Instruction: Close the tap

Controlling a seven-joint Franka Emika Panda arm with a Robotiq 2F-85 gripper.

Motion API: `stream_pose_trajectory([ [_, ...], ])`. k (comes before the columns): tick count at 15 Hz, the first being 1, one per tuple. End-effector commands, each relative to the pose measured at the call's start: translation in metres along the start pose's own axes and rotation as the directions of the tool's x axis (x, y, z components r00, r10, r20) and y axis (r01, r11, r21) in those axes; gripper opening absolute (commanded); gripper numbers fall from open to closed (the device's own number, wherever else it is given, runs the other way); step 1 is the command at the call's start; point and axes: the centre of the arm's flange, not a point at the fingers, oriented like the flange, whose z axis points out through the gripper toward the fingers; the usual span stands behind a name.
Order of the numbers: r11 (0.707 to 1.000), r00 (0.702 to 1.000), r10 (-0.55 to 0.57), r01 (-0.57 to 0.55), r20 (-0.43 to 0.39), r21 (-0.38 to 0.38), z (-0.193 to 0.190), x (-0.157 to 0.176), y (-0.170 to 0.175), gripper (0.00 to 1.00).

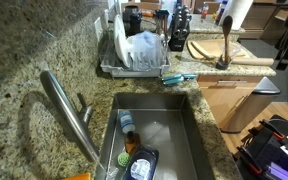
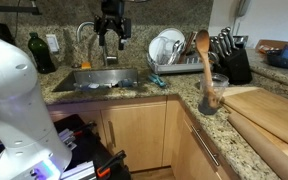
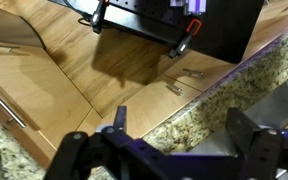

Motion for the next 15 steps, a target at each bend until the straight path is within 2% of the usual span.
stream_pose_trajectory([
  [1,0.979,0.983,-0.184,0.186,0.027,-0.089,0.04,0.055,-0.077,1.0],
  [3,0.947,0.96,-0.279,0.281,0.039,-0.155,0.06,0.082,-0.128,1.0],
  [4,0.938,0.952,-0.304,0.305,0.036,-0.166,0.059,0.084,-0.139,1.0],
  [5,0.952,0.963,-0.269,0.27,0.026,-0.144,0.053,0.059,-0.124,1.0],
  [7,0.938,0.952,-0.304,0.306,0.039,-0.16,0.064,0.069,-0.146,1.0],
  [8,0.938,0.958,-0.285,0.285,0.031,-0.197,0.066,0.072,-0.141,1.0],
  [10,0.936,0.956,-0.293,0.278,-0.037,-0.216,0.086,0.09,-0.149,1.0],
  [13,0.913,0.897,-0.394,0.358,-0.201,-0.194,0.121,0.124,-0.208,1.0],
  [15,0.896,0.853,-0.44,0.401,-0.279,-0.189,0.133,0.139,-0.245,1.0],
])
